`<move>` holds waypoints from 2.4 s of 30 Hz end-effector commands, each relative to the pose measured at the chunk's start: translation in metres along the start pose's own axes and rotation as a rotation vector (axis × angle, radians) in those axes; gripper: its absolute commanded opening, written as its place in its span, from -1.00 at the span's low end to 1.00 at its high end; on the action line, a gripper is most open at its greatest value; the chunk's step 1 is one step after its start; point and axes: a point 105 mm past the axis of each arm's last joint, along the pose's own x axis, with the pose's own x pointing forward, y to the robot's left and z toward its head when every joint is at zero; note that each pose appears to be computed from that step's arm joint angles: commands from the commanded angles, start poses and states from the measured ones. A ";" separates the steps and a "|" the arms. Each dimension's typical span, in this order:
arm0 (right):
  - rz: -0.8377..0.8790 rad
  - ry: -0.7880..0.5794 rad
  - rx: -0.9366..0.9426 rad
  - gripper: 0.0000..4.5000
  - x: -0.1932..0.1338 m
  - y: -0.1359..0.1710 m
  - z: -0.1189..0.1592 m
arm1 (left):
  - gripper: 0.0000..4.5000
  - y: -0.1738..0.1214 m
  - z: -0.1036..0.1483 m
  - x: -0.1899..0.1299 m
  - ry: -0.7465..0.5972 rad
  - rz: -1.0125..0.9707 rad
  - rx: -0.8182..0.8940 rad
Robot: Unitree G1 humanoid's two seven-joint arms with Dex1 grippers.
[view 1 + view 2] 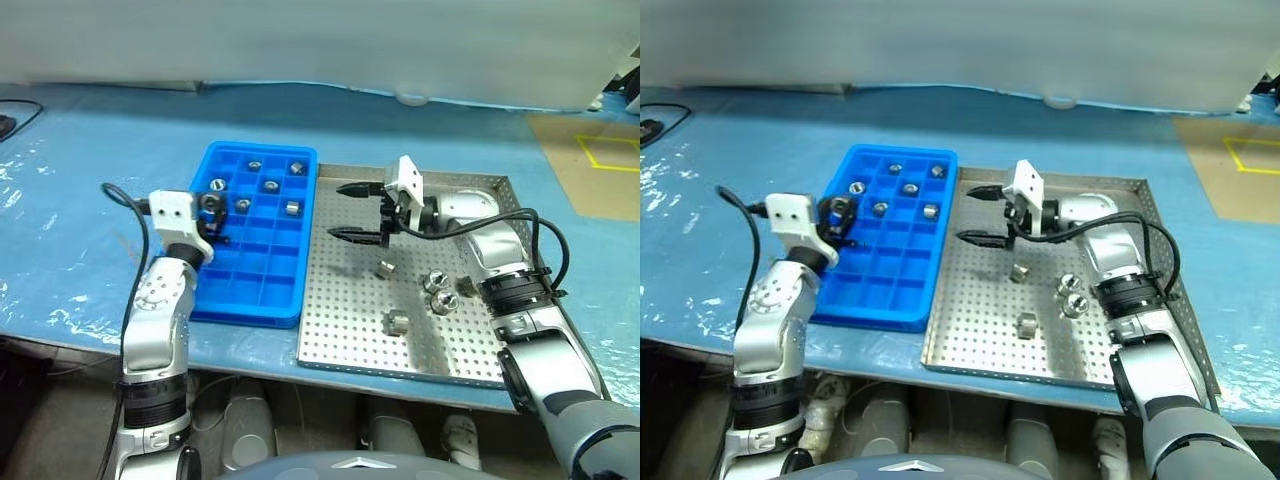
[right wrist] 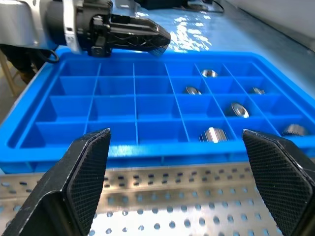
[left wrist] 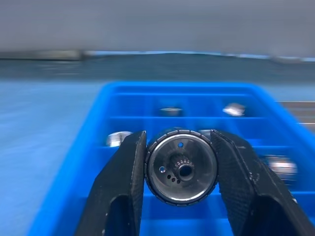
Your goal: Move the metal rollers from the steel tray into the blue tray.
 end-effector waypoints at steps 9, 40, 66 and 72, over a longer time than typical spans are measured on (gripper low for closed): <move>-0.031 -0.014 -0.053 1.00 -0.007 -0.005 0.007 | -0.23 0.011 -0.021 0.007 0.093 0.056 0.051; -0.439 0.161 0.047 1.00 -0.114 0.032 -0.011 | 0.98 -0.196 0.000 0.047 0.123 -1.222 0.035; -0.381 0.055 0.084 1.00 -0.093 0.046 0.015 | -0.15 -0.198 -0.003 0.051 0.139 -1.158 -0.091; -0.188 0.068 0.073 1.00 -0.060 0.032 0.009 | -0.15 -0.149 0.012 0.050 0.044 -0.858 -0.109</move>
